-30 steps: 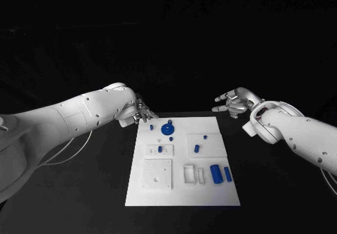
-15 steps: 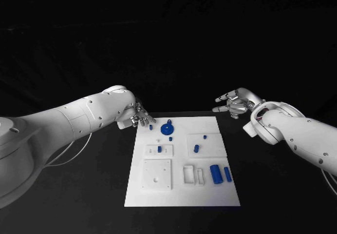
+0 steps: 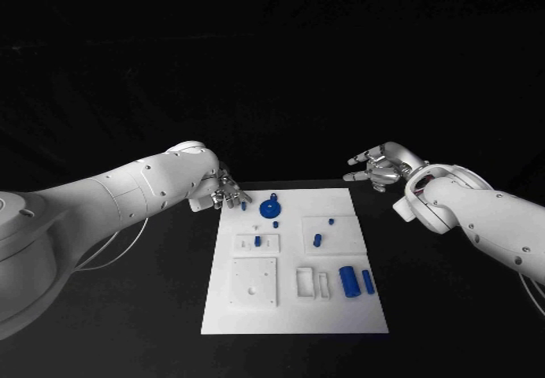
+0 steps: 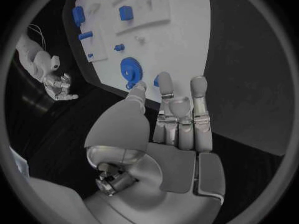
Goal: Assemble the parts on the task board
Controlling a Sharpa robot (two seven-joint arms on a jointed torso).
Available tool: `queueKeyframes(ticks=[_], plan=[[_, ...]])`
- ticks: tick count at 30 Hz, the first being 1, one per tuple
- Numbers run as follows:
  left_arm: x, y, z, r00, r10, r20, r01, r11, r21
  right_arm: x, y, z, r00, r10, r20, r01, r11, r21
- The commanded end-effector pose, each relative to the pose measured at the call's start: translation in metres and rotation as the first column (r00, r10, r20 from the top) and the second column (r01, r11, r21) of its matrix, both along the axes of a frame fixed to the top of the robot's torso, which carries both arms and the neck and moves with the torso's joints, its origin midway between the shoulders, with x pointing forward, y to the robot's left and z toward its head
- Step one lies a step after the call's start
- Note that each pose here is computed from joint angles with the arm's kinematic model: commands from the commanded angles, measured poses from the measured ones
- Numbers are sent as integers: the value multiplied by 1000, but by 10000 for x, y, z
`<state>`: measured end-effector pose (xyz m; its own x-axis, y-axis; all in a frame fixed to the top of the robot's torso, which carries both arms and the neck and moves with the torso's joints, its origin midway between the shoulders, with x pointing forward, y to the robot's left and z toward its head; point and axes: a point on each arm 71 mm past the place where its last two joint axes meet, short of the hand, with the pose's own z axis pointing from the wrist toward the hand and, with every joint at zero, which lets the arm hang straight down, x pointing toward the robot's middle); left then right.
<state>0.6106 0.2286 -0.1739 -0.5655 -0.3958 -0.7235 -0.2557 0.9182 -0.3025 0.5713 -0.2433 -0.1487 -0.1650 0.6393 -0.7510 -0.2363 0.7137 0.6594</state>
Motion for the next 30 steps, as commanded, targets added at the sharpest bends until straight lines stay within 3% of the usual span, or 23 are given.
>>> queueKeyframes(ticks=[1,30], plan=[[-12,-31,-36,999,-26,-21,26,1000,-2,-2,11,4,1000,6,6,-6,1000,-6],[-10,-51,-79,1000,-9,-8,9,998,-56,5,43,-5,1000,13,-1,-13,1000,-6]])
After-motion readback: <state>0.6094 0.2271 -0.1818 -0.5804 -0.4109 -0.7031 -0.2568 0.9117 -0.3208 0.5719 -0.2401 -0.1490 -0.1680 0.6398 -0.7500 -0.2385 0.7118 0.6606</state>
